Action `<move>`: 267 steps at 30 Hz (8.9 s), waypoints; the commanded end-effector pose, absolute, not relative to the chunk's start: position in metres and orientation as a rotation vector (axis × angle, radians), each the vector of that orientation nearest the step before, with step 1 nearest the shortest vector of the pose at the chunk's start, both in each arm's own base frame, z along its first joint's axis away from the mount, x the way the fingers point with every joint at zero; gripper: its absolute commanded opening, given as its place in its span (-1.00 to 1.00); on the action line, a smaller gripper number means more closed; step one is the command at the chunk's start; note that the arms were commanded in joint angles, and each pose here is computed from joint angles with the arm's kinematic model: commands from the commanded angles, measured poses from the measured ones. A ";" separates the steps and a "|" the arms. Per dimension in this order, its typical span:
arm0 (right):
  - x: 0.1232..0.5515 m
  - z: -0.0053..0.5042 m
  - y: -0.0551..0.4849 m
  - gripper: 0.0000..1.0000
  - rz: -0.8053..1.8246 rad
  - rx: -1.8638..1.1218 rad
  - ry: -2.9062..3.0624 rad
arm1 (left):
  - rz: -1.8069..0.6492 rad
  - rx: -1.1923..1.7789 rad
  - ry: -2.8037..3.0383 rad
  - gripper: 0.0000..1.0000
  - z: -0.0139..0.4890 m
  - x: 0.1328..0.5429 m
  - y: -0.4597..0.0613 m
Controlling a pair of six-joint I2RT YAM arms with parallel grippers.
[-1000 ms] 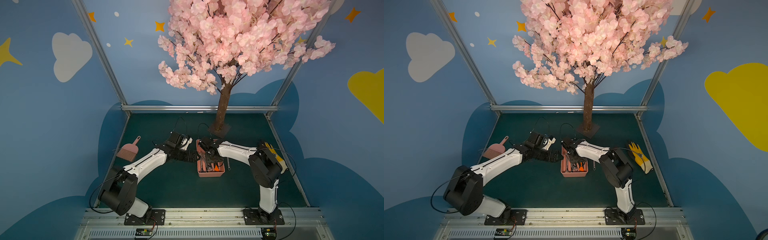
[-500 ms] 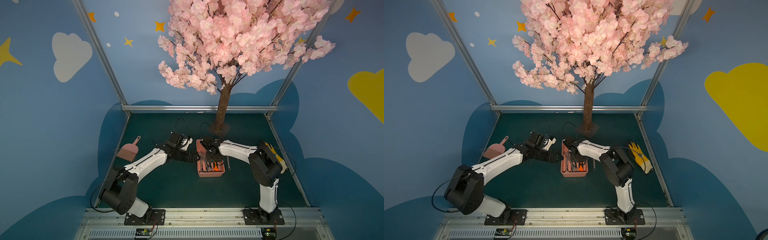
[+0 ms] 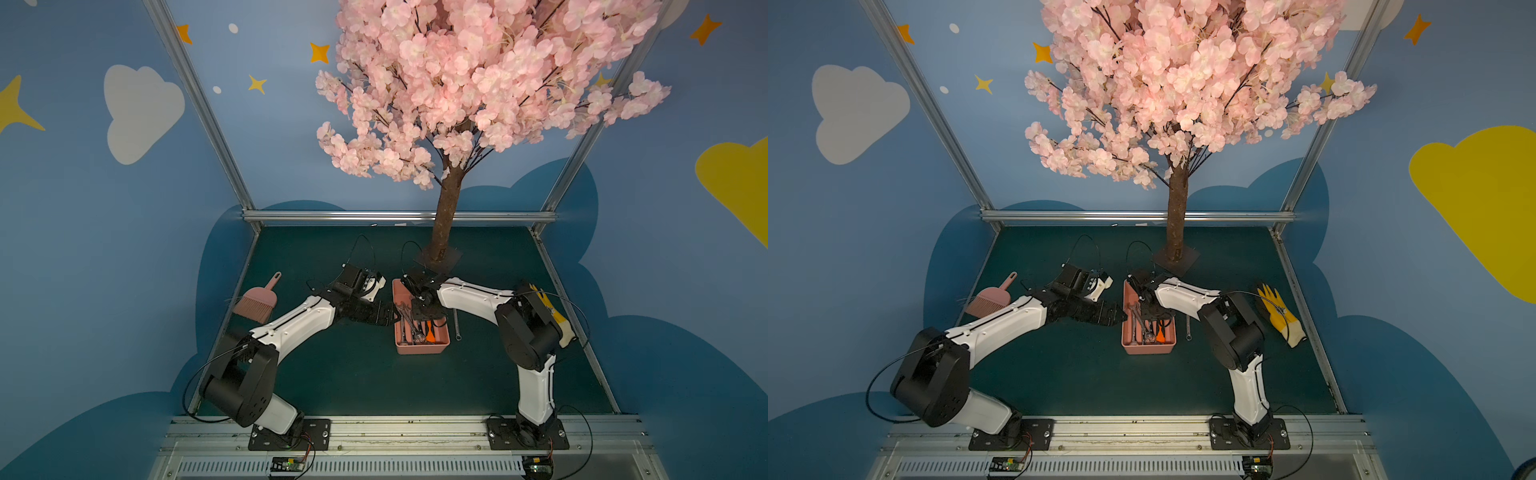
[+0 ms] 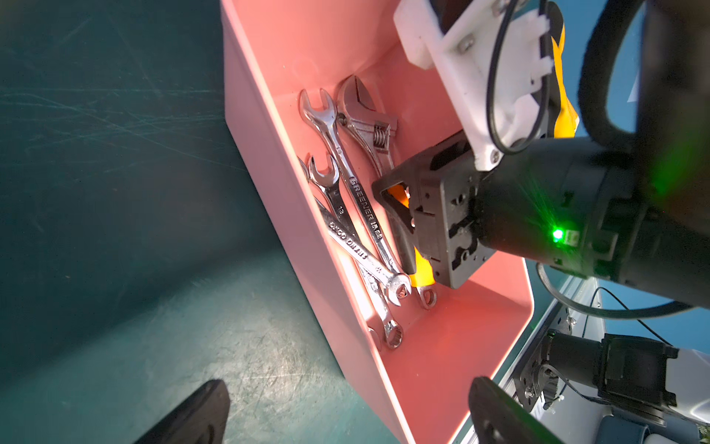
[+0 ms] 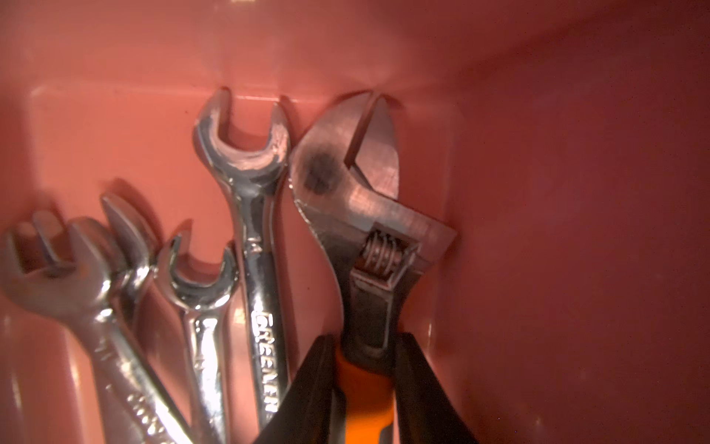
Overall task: Take out the wrench from the storage box
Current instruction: Pick up the wrench from the storage box, then place the wrench at the center of the board, then pick up the wrench from the storage box, then place the wrench at the center of the board.
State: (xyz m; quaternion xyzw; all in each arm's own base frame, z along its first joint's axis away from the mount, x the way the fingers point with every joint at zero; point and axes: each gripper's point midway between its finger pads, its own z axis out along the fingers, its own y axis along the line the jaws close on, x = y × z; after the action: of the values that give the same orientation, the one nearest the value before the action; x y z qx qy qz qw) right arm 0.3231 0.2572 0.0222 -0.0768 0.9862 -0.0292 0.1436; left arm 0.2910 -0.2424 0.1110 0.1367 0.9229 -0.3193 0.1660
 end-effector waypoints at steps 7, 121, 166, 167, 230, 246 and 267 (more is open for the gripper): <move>0.311 0.007 0.255 -0.98 -0.138 -0.302 2.884 | -0.919 0.408 2.629 1.00 0.113 0.293 -0.244; 0.313 0.073 0.288 -0.22 0.133 -0.457 2.752 | -0.899 0.326 2.607 1.00 0.154 0.284 -0.239; 0.319 0.056 0.285 -1.00 -0.008 -0.492 2.782 | -0.899 0.320 2.643 1.00 0.144 0.290 -0.242; 0.319 0.062 0.283 -1.00 -0.012 -0.489 2.777 | -0.900 0.319 2.641 1.00 0.145 0.290 -0.242; 0.341 0.039 0.077 -0.97 -0.154 -0.092 2.921 | -0.873 0.428 2.654 1.00 0.150 0.289 -0.297; 0.334 0.021 0.076 -0.77 -0.186 -0.095 3.029 | -0.844 0.433 2.674 1.00 0.146 0.288 -0.293; 0.325 0.130 0.112 -0.37 0.032 -0.174 2.787 | -0.749 0.353 2.685 0.97 0.163 0.285 -0.298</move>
State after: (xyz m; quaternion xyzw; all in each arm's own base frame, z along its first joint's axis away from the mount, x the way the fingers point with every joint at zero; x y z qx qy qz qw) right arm 0.3371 0.0979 0.1094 -0.0486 0.9845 -0.0191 0.1674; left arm 0.2860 -0.2980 0.1581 0.1373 0.9357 -0.2814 0.1624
